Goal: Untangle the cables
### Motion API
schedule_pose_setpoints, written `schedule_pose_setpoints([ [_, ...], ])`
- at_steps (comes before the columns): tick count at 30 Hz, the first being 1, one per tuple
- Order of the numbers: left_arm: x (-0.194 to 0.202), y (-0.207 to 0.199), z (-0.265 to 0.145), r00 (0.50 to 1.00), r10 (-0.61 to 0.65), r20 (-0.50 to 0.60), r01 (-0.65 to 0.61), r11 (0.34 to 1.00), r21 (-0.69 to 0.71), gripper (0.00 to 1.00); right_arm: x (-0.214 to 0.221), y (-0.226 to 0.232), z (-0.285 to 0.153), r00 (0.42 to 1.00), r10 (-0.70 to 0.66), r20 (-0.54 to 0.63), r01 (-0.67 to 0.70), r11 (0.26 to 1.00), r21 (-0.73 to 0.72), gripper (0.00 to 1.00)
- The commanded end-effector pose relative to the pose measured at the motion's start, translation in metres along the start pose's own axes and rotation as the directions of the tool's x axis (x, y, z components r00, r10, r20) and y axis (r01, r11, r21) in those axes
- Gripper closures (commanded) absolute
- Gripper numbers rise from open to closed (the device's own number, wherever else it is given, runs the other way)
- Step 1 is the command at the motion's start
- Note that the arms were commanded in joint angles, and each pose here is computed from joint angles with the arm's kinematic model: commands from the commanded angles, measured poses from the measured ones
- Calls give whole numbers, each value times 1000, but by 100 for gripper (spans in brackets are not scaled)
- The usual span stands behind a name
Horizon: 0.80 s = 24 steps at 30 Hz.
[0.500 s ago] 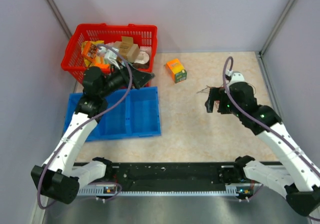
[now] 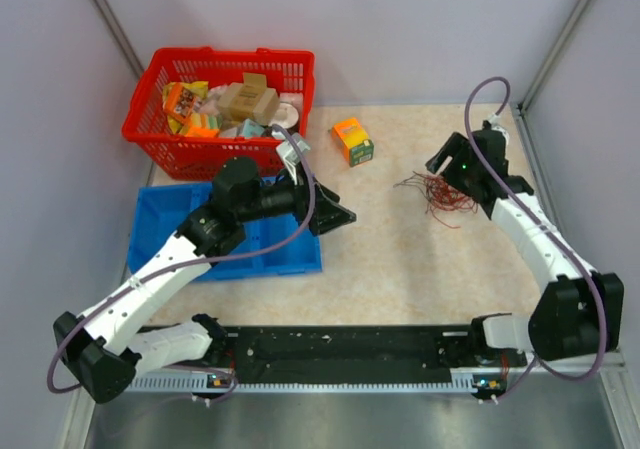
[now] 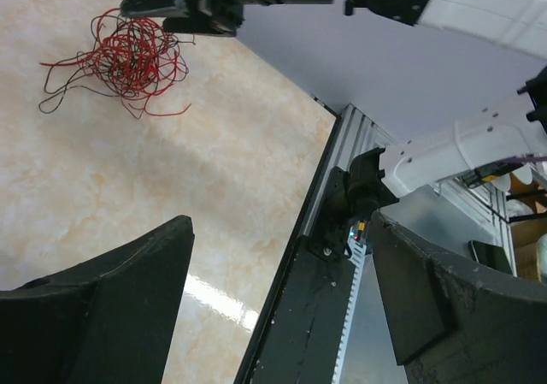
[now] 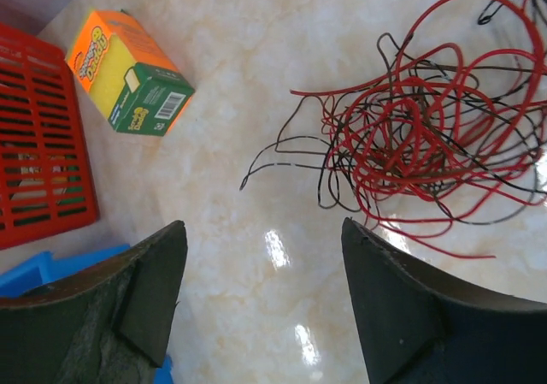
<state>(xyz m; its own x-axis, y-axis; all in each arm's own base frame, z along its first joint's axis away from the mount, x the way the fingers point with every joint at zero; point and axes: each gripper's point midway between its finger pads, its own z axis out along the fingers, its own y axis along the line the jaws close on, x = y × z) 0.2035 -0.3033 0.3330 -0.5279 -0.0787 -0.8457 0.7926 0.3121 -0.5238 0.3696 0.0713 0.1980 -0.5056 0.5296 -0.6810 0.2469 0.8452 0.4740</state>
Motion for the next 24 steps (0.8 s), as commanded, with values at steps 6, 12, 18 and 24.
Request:
schedule_pose_setpoints([
  [6,-27,-21,-24,981,172,91,-169,985,-30,12,-28,5,59,992,100,78,-102,995,20,39],
  [12,-27,-26,-24,980,159,120,-160,987,-3,12,-24,-2,79,997,38,67,-41,998,38,65],
  [18,-15,-2,-13,986,153,61,-149,987,-65,13,-32,-17,90,994,-66,87,57,992,109,86],
  [24,1,17,-7,999,33,18,-30,990,-138,16,-59,9,55,987,-51,150,53,999,-10,100],
])
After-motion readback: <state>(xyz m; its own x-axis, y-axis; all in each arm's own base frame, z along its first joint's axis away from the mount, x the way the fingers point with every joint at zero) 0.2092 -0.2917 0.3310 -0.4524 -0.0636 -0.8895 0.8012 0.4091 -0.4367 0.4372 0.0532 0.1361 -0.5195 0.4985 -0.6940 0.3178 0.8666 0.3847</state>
